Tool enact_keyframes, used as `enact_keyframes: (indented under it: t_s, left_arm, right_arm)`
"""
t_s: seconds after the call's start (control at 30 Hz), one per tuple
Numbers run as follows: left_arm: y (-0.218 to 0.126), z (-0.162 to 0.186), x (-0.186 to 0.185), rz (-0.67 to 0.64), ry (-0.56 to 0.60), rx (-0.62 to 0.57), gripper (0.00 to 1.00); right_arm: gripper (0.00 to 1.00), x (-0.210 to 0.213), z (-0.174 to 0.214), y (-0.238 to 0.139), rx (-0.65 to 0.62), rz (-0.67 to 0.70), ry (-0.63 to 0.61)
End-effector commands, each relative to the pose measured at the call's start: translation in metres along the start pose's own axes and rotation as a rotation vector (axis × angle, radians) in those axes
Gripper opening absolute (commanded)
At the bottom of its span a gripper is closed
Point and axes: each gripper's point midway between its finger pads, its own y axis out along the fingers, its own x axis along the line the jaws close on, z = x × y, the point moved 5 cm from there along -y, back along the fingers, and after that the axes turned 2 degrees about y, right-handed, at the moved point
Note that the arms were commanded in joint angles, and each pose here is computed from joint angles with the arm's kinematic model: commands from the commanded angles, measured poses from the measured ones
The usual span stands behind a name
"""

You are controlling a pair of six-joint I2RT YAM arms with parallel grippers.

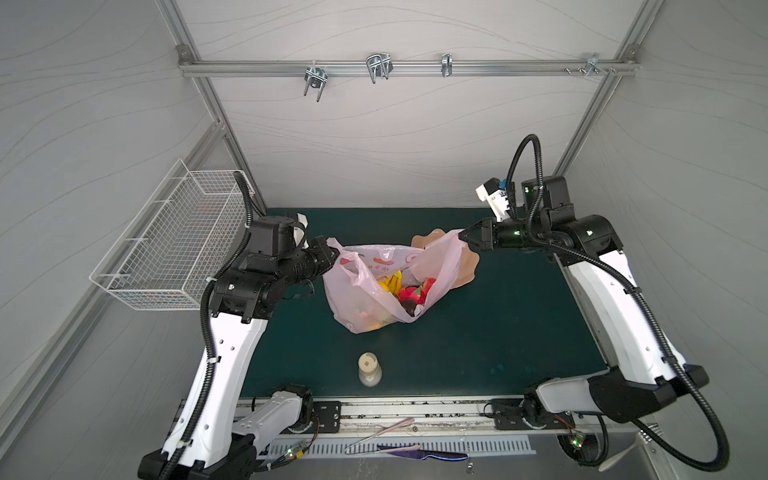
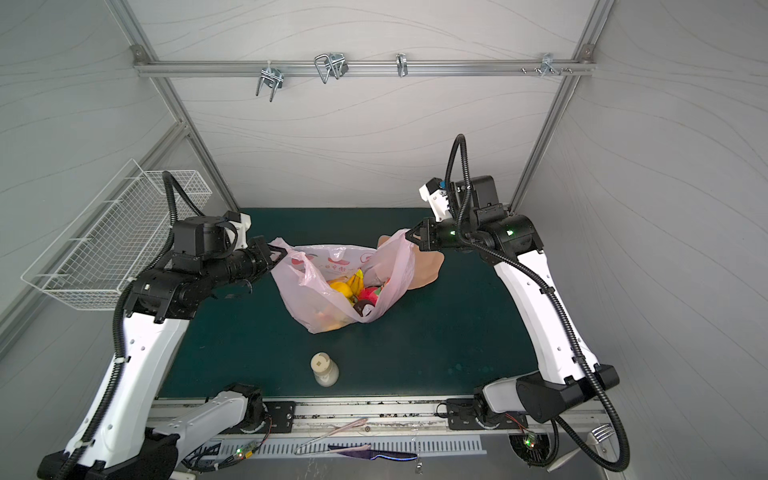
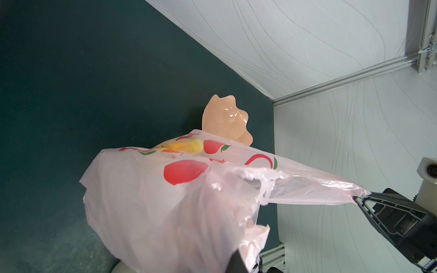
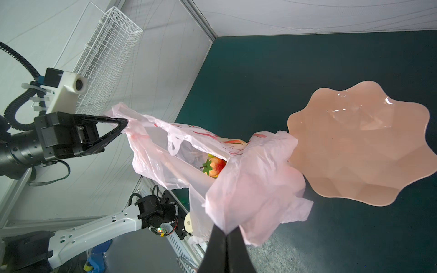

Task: Place the fruits into the plastic bag

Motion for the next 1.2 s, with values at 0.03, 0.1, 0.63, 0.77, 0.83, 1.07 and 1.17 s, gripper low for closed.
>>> enact_keyframes:
  t_s: [0.03,0.1,0.63,0.77,0.83,1.07,1.17]
  left_arm:
    - [0.009,-0.012,-0.013,0.089,0.097,-0.021,0.0]
    - [0.012,-0.013,-0.013,0.083,0.132,-0.017,0.0]
    - [-0.017,0.028,-0.01,0.22,0.239,0.011,0.0]
    - [-0.037,0.038,-0.021,0.32,0.238,-0.007,0.24]
    - [-0.047,0.041,-0.027,0.357,0.235,-0.008,0.37]
    - [-0.062,0.055,-0.028,0.375,0.215,0.038,0.59]
    - [-0.068,0.061,-0.02,0.313,0.21,0.05,0.61]
  right_arm:
    - [0.0,0.006,-0.003,-0.013,-0.061,0.005,-0.005]
    - [0.0,0.004,0.0,-0.005,-0.046,-0.005,0.007]
    - [0.11,-0.014,0.011,0.053,0.029,-0.096,0.056]
    - [0.17,-0.008,0.011,0.05,0.033,-0.134,0.048]
    - [0.22,-0.006,0.011,0.047,0.027,-0.147,0.043]
    - [0.38,-0.003,0.014,0.037,0.015,-0.17,0.036]
    - [0.58,-0.005,0.017,0.029,0.007,-0.159,0.027]
